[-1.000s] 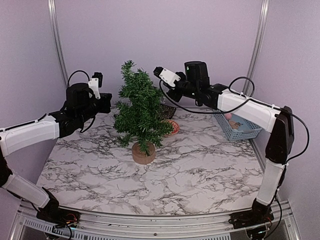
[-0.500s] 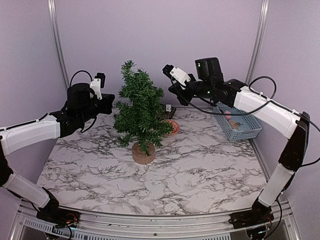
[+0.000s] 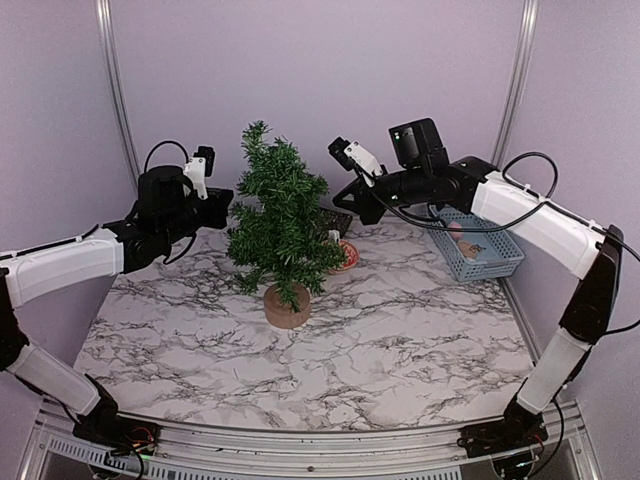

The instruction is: Decorate the small christmas tree

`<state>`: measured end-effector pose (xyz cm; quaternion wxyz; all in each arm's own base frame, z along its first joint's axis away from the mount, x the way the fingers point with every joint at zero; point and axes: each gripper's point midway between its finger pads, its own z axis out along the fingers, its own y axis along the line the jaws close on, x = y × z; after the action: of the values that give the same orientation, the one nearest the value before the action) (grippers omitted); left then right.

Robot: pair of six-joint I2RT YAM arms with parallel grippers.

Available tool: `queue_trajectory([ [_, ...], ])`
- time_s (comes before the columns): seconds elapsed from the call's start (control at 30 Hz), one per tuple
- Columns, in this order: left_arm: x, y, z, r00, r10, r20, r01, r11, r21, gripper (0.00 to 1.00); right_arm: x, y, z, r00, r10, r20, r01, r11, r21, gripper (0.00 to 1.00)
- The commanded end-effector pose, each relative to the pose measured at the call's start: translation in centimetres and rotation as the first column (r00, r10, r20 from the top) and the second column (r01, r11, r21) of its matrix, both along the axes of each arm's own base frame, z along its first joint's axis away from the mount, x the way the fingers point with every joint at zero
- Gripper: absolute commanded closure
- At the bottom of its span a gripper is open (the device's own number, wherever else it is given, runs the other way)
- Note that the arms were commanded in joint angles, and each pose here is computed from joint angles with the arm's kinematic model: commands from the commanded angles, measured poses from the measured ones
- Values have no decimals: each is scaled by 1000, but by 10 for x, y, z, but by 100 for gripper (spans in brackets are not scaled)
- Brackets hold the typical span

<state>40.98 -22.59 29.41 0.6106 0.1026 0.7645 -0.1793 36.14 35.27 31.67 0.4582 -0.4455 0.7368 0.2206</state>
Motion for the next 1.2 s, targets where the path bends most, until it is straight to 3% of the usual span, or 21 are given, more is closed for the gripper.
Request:
queue_trajectory([
  [0.0, 3, -2, 12, 1000, -9, 17, 9, 1000, -12, 100, -26, 0, 56, 998, 63, -20, -59, 986, 155, 100],
  [0.3, 4, -2, 12, 1000, -7, 17, 7, 1000, -12, 100, -46, 11, 81, 985, 159, -74, -132, 952, 277, 100],
  [0.57, 5, -3, 8, 1000, -9, 9, 9, 1000, -11, 100, -60, 21, 62, 950, 236, -206, -154, 925, 348, 100],
  [0.9, 3, -3, 12, 1000, -13, 19, 13, 1000, -10, 100, -68, 16, 42, 939, 230, -256, -118, 914, 388, 100],
  [1.03, -5, 4, 26, 999, -3, 52, 4, 1000, -17, 81, -69, 13, 42, 942, 221, -252, -108, 912, 397, 100],
  [1.17, -14, 14, 36, 997, 19, 77, -17, 1000, -24, 72, -69, 12, 40, 941, 220, -255, -104, 910, 402, 100],
])
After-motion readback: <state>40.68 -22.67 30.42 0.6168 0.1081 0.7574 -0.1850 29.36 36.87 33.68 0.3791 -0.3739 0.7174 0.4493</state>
